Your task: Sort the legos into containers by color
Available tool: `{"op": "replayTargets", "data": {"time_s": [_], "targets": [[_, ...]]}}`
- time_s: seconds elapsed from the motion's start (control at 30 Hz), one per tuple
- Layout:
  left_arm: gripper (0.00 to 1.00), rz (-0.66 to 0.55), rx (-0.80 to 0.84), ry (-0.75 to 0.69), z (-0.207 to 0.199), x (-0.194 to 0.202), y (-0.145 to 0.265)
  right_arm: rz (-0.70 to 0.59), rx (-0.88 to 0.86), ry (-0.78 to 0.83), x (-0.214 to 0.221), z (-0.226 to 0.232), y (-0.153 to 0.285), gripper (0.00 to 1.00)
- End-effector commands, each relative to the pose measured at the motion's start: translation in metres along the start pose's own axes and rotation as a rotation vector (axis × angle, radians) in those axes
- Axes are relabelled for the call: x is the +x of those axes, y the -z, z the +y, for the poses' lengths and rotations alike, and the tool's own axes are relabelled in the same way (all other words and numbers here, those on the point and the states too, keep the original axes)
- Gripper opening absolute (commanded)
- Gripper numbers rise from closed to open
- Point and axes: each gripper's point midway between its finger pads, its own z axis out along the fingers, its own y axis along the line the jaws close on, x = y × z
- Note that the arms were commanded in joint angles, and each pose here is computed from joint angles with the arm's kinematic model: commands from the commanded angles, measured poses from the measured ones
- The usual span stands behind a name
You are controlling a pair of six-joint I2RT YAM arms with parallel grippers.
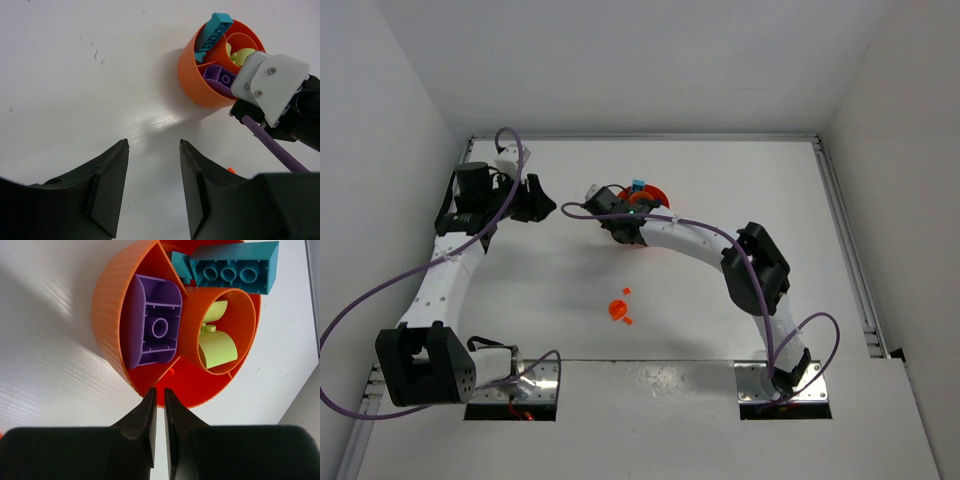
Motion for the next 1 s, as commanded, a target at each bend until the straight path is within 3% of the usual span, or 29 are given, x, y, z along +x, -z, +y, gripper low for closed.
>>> {"op": "replayTargets", "data": {"time_s": [0.0, 0.53, 0.7, 0.73, 0.77, 0.8, 0.83, 0.97], "targets": [[0.51, -0.051, 0.012, -0.013, -0.001, -0.015, 0.004, -0.061, -0.008, -0.05, -0.018, -0.013, 0.02, 0.12], [0.52, -0.059, 0.031, -0.042, -0.004, -0.015, 0.006, -0.166, -0.05, -0.121, -0.039, -0.032, 0.059, 0.12], [0.58, 0.01, 0.269, -0.166, -0.045, 0.002, 0.014, -0.172, 0.014, -0.146, -0.026, -0.061, 0.076, 0.12], [0.6, 0.016, 0.33, -0.29, -0.059, 0.002, 0.017, -0.15, 0.02, -0.139, -0.014, -0.066, 0.073, 0.13], [0.63, 0.098, 0.384, -0.292, -0.07, 0.023, 0.022, -0.174, 0.033, -0.165, -0.011, -0.078, 0.084, 0.28], [0.65, 0.127, 0.419, -0.338, -0.079, 0.031, 0.024, -0.167, 0.05, -0.191, -0.001, -0.091, 0.084, 0.35], [0.65, 0.161, 0.478, -0.441, -0.094, 0.045, 0.024, -0.133, 0.053, -0.19, 0.018, -0.091, 0.078, 0.41], [0.69, 0.361, 0.6, -0.597, -0.125, 0.099, 0.038, -0.108, 0.022, -0.266, 0.069, -0.112, 0.079, 0.6]]}}
